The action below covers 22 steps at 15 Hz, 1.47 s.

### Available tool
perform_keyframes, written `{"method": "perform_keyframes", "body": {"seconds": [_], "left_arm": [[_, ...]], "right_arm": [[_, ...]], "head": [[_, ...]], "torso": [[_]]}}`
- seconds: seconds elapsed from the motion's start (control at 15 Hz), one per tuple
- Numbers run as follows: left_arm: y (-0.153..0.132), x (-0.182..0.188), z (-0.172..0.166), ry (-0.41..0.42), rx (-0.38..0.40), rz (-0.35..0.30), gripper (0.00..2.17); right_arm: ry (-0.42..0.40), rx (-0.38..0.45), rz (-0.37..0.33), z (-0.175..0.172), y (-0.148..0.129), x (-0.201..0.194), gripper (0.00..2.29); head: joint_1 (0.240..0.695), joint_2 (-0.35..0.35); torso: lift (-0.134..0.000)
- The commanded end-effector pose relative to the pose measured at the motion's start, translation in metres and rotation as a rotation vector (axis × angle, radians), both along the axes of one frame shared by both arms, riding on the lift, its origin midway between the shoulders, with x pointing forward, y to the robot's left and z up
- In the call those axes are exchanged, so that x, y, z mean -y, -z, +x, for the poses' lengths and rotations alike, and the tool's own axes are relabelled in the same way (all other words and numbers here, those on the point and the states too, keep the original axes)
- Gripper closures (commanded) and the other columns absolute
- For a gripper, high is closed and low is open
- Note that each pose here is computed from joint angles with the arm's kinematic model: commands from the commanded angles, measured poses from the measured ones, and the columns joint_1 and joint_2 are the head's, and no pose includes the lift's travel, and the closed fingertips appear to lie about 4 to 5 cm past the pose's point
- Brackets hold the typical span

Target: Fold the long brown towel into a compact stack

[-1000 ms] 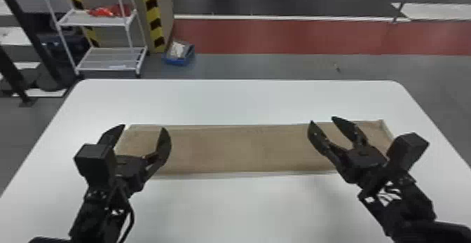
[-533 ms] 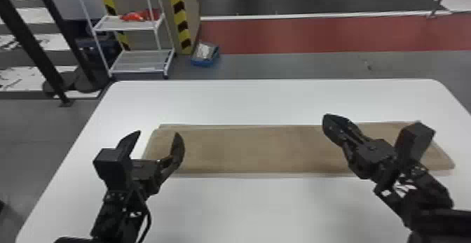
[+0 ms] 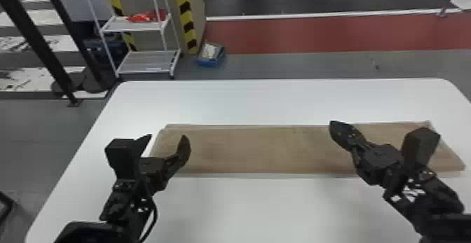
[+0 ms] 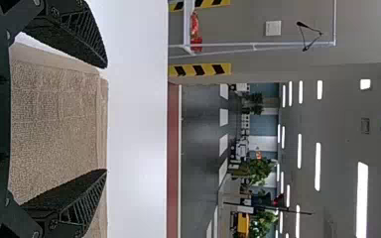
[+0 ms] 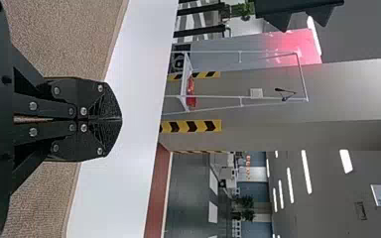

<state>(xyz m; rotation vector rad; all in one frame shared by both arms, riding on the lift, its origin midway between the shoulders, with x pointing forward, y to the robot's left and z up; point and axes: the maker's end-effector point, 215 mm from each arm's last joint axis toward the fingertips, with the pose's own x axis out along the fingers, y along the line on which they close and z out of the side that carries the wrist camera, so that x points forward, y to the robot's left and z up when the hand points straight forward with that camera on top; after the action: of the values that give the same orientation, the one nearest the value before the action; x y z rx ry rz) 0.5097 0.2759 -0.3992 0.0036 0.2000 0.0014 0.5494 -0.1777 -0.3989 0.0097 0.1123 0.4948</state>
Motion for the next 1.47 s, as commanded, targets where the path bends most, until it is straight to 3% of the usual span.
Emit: {"method": "perform_keyframes", "body": {"seconds": [0.0,0.8,0.93,1.4], "left_arm": [[0.012,-0.002,0.008,0.000,-0.059,0.000,0.15],[0.040,-0.041,0.022,-0.037,-0.140,0.006,0.22],[0.045,-0.042,0.022,-0.033,-0.149,0.011,0.33],[0.061,-0.043,0.028,-0.023,-0.223,0.026,0.33]], "right_arm": [[-0.003,-0.001,-0.003,0.000,0.001,0.000,1.60],[-0.004,-0.004,-0.023,0.001,0.003,0.004,1.60],[-0.002,-0.007,-0.024,0.001,0.005,0.004,1.60],[-0.011,-0.011,-0.014,-0.004,0.007,0.007,1.60]], "head": [[0.695,0.102],[0.695,0.124],[0.695,0.133],[0.695,0.137]], "torso": [[-0.125],[-0.125],[-0.125],[-0.125]]}}
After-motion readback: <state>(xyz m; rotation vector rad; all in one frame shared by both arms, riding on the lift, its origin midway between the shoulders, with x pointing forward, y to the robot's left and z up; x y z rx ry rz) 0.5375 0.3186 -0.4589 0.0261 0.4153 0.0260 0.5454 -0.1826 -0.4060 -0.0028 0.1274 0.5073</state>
